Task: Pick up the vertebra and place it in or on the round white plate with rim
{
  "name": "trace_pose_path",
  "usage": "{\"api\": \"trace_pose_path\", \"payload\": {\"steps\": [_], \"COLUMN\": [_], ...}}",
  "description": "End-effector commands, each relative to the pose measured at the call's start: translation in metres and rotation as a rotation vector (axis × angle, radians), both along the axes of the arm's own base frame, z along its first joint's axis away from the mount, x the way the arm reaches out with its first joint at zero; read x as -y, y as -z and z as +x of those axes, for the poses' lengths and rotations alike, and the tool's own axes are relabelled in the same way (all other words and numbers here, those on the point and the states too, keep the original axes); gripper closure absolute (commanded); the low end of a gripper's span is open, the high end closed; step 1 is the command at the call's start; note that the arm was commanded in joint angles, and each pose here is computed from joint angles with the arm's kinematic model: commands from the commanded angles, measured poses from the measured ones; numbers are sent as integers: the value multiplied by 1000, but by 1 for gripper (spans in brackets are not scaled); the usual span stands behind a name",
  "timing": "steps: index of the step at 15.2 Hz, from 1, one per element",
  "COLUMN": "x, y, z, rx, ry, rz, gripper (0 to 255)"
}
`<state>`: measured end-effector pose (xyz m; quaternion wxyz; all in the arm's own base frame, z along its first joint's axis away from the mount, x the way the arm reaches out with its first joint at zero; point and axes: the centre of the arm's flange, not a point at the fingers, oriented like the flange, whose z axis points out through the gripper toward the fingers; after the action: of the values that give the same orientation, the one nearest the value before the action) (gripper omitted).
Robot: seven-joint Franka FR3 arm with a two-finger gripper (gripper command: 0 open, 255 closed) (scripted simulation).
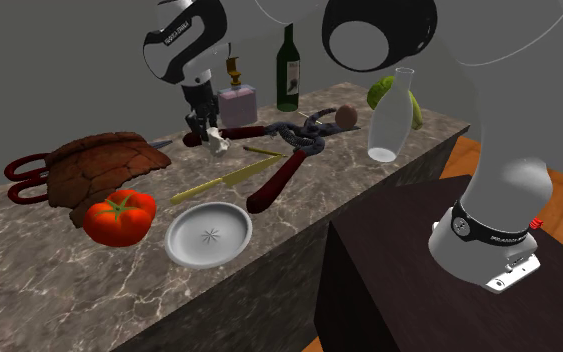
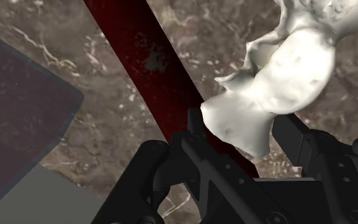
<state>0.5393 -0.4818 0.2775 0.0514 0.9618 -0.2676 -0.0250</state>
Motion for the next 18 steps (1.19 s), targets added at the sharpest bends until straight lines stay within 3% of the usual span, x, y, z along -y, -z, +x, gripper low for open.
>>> {"api": "trace_pose_path", "payload": {"steps": [1,16,18], "x": [0,0,-26], "y": [-8,-83,-84], "z": [0,0,3], "rx": [-1,-1,-1], "ry": [0,0,0], "rz": [1,1,1], "gripper": [255,255,255]}}
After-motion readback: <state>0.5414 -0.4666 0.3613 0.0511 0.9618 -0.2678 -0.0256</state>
